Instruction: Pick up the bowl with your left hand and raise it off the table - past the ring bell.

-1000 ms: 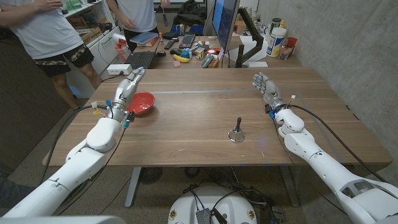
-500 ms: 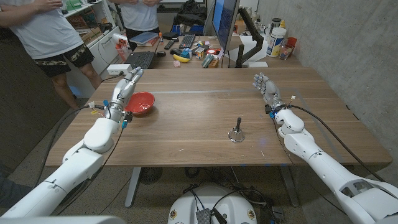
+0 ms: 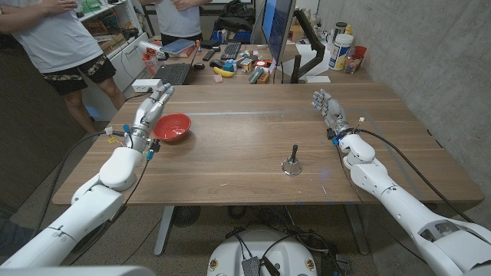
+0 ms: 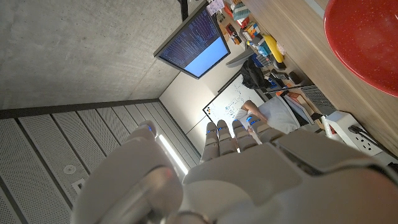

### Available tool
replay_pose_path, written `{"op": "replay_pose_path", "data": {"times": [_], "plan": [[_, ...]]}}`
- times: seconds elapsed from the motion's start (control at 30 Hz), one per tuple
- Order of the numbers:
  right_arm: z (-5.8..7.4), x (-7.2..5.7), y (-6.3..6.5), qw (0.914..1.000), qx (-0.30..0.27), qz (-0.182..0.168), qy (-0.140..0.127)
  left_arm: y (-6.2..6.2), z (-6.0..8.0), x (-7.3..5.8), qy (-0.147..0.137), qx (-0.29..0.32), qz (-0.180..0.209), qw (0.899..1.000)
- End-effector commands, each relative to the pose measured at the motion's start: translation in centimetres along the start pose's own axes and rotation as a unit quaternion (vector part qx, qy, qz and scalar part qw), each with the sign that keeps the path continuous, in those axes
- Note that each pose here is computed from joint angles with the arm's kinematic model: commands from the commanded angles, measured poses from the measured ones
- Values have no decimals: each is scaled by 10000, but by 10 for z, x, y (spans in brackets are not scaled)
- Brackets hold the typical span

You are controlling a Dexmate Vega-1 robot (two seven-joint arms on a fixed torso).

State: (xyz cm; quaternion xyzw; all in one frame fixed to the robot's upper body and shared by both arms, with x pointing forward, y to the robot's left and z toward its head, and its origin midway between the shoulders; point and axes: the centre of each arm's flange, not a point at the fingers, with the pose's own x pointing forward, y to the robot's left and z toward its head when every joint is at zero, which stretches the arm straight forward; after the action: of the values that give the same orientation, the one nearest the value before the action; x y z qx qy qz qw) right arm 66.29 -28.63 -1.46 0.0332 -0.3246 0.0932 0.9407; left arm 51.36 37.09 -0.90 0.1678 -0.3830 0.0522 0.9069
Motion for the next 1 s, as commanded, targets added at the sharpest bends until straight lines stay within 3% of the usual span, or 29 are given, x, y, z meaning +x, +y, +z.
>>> {"op": "replay_pose_path", "data": {"times": [0.03,1.0], "plan": [[1,2,1,10000,3,28,-3,4,3,-6,12,196,78,9998],[-1,-1,-1,10000,-2,-20,-23,17,10,-15,-3,779,320,9965]]}}
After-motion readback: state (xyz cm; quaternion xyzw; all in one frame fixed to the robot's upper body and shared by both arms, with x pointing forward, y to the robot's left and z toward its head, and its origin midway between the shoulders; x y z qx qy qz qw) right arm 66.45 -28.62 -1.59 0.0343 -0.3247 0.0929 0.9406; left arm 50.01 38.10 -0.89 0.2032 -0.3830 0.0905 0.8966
